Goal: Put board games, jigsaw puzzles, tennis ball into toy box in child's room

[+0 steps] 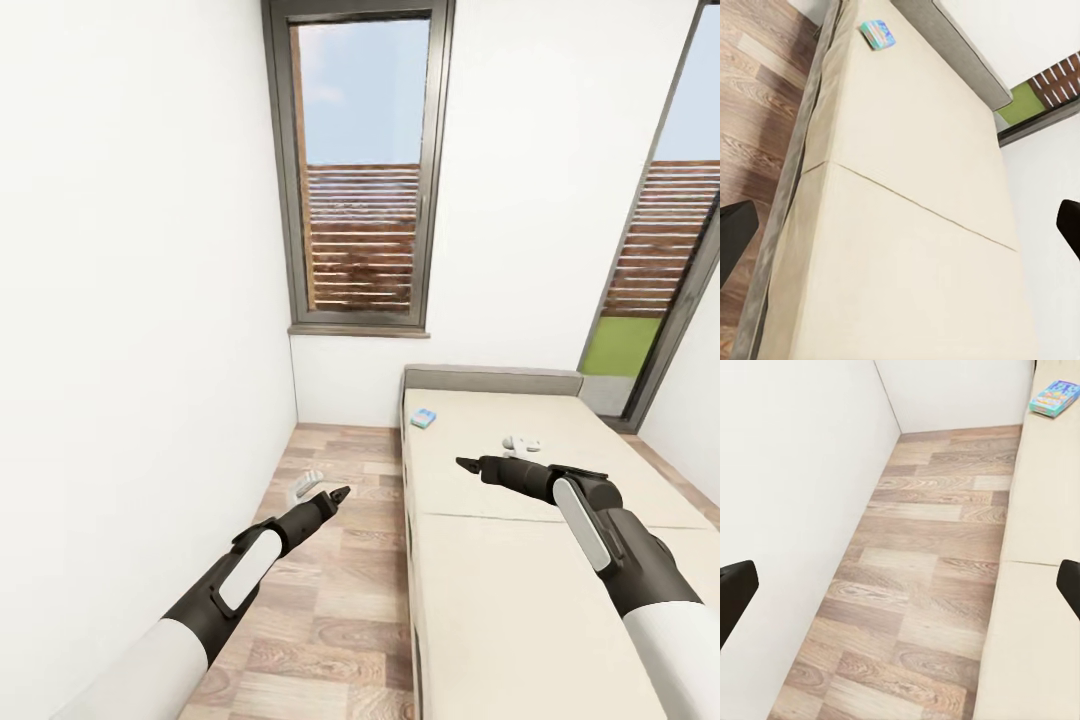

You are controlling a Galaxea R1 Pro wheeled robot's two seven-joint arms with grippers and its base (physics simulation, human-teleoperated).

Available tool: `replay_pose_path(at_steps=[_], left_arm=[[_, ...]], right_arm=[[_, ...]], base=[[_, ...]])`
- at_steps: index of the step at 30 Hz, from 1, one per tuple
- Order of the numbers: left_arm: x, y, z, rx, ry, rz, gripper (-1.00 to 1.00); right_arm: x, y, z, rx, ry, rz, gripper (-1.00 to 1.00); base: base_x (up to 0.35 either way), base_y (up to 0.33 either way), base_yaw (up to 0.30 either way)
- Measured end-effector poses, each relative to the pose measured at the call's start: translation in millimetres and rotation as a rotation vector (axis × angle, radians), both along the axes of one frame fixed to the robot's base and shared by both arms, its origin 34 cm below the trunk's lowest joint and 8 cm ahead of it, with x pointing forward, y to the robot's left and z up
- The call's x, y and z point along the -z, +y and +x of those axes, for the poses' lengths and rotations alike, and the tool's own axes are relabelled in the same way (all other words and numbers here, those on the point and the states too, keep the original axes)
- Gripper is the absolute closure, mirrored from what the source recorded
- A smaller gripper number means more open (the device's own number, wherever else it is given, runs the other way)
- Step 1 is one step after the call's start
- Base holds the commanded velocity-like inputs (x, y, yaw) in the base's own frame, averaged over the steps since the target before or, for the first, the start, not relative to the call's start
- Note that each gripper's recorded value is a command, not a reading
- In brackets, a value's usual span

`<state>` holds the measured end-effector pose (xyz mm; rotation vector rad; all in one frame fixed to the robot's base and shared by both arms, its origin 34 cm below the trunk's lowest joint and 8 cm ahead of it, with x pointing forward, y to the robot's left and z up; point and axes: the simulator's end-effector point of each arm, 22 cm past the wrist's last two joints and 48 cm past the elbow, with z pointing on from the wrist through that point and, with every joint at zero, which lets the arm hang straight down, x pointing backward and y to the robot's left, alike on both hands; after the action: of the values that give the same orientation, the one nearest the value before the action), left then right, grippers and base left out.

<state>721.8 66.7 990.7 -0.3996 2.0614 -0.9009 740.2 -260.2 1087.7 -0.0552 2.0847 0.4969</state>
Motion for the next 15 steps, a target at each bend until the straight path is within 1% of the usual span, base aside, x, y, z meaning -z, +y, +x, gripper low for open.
replay_pose_path(at_steps=[15], left_arm=[[0.4,-0.6,-0.3,0.001,0.001,0.0,-1.0]], right_arm=[[-0.3,-1.1,0.1,0.002,0.0,0.001,-1.0]], base=[[0.005,0.005,0.0]])
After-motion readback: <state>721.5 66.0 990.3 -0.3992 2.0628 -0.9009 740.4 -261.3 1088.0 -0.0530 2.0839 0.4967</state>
